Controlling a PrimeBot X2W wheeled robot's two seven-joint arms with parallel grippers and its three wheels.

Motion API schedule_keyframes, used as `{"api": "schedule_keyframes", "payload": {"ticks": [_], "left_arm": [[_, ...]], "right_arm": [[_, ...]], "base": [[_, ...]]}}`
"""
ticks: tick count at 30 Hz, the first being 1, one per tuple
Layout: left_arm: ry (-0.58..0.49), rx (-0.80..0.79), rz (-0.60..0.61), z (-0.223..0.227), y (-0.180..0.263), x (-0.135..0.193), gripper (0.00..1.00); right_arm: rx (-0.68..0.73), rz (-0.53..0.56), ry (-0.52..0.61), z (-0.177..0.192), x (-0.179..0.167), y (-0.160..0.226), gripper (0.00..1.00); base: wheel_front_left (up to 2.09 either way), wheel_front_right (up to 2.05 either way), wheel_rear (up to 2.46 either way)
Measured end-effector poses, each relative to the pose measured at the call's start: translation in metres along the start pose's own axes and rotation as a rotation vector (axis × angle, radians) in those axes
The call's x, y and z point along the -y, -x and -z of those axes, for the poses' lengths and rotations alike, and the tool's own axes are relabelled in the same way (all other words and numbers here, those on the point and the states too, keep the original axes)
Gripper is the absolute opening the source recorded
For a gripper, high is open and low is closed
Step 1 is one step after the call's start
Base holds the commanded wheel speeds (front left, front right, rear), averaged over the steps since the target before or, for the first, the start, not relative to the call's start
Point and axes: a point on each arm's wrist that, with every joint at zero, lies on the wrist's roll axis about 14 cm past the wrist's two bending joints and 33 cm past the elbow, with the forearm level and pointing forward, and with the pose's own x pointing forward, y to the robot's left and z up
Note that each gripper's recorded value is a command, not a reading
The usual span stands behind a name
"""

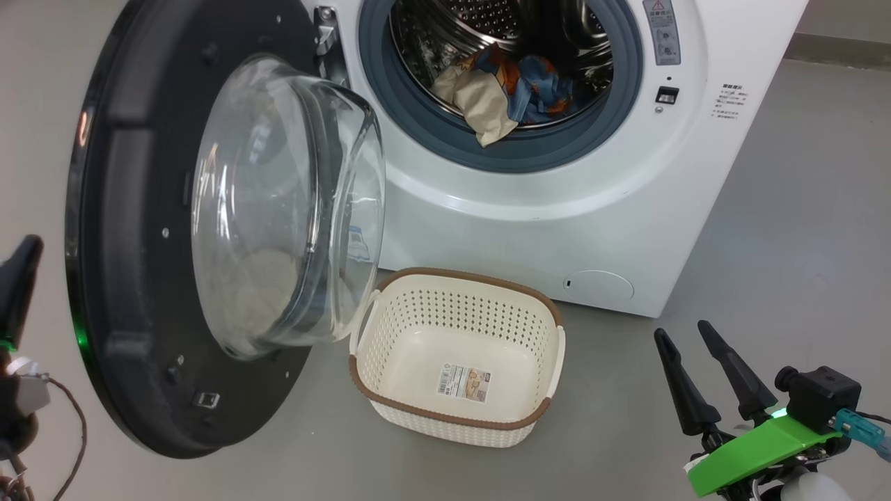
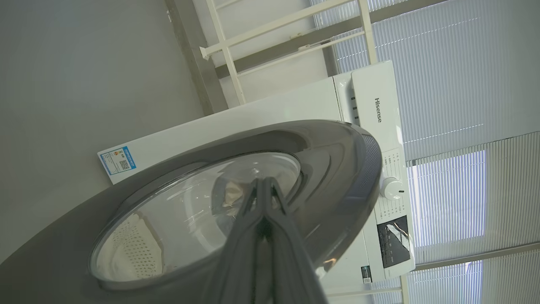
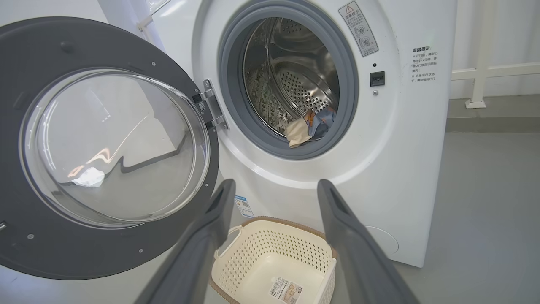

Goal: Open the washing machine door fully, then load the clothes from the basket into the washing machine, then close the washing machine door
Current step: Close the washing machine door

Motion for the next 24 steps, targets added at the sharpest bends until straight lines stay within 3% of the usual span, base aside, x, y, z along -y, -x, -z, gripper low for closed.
{"api": "schedule_keyframes", "payload": {"ticks": [5,24], "left_arm": [[0.02,-0.087,-0.008,0.018,-0.003,0.006,0.0],[-0.062,-0.334,0.067,0.09,-0.012,0.042,0.0]], "right_arm": [[-0.002,0.01,-0.001,0.001,0.003,0.002,1.0],[0.005,0.076,-0.003,-0.001,0.023,0.015,1.0]], "base": [[0.0,0.0,0.0],[0.0,0.0,0.0]]}}
